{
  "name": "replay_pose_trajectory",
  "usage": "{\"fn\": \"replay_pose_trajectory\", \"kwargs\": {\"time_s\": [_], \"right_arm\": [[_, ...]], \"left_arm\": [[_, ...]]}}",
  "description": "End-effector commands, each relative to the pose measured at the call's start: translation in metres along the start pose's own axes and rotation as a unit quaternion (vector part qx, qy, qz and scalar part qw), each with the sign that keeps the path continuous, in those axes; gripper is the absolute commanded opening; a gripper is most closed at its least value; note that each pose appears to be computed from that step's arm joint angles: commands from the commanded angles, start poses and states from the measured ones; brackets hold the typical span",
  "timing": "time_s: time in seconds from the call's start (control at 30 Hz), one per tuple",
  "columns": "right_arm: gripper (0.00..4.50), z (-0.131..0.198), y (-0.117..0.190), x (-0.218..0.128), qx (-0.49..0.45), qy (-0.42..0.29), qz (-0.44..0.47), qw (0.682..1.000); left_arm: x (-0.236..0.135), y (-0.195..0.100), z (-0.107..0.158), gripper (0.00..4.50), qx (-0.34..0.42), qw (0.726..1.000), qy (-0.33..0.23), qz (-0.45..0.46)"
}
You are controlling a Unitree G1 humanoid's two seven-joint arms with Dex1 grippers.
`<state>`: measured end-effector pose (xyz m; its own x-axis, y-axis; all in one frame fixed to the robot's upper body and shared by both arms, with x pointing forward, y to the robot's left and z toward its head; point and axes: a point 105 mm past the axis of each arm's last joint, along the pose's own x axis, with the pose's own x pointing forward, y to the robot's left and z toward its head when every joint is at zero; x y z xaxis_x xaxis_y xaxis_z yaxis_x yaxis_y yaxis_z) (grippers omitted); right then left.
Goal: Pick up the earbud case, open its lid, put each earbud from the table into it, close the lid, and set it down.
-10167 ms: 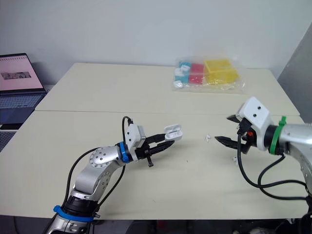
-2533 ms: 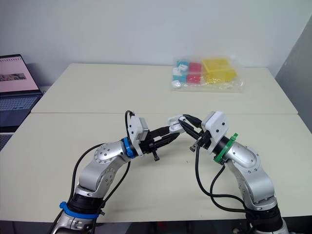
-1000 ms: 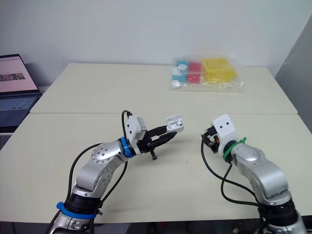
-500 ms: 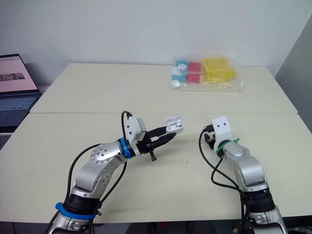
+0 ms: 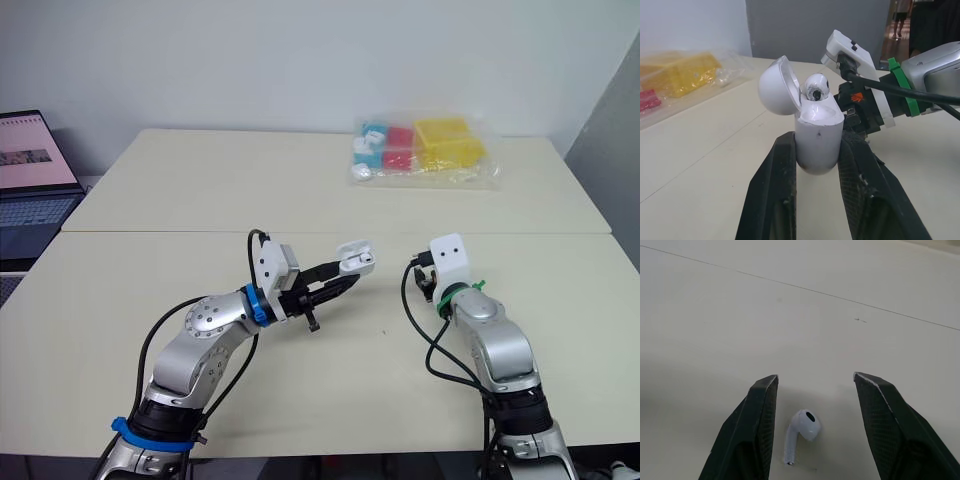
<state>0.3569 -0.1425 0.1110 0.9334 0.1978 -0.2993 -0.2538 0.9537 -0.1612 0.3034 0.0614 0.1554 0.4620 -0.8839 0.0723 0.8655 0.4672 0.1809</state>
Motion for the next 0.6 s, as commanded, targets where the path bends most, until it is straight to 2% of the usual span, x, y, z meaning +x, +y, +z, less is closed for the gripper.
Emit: {"fn": "replay_pose_trajectory", "kwargs": {"time_s": [0.03,0.5,0.6], "right_arm": [[2.47,0.005,0.003,-0.001,0.016,-0.012,0.006,1.000],[2.47,-0.019,0.003,-0.002,0.048,0.052,0.004,0.997],[1.86,-0.020,0.004,-0.003,0.050,0.056,0.006,0.997]], "left_arm": [[0.002,-0.004,0.013,0.79,0.021,0.999,-0.023,-0.008],[0.002,-0.005,0.011,0.79,0.023,0.999,-0.023,-0.007],[0.002,-0.005,0.011,0.79,0.023,0.999,-0.022,-0.007]]}}
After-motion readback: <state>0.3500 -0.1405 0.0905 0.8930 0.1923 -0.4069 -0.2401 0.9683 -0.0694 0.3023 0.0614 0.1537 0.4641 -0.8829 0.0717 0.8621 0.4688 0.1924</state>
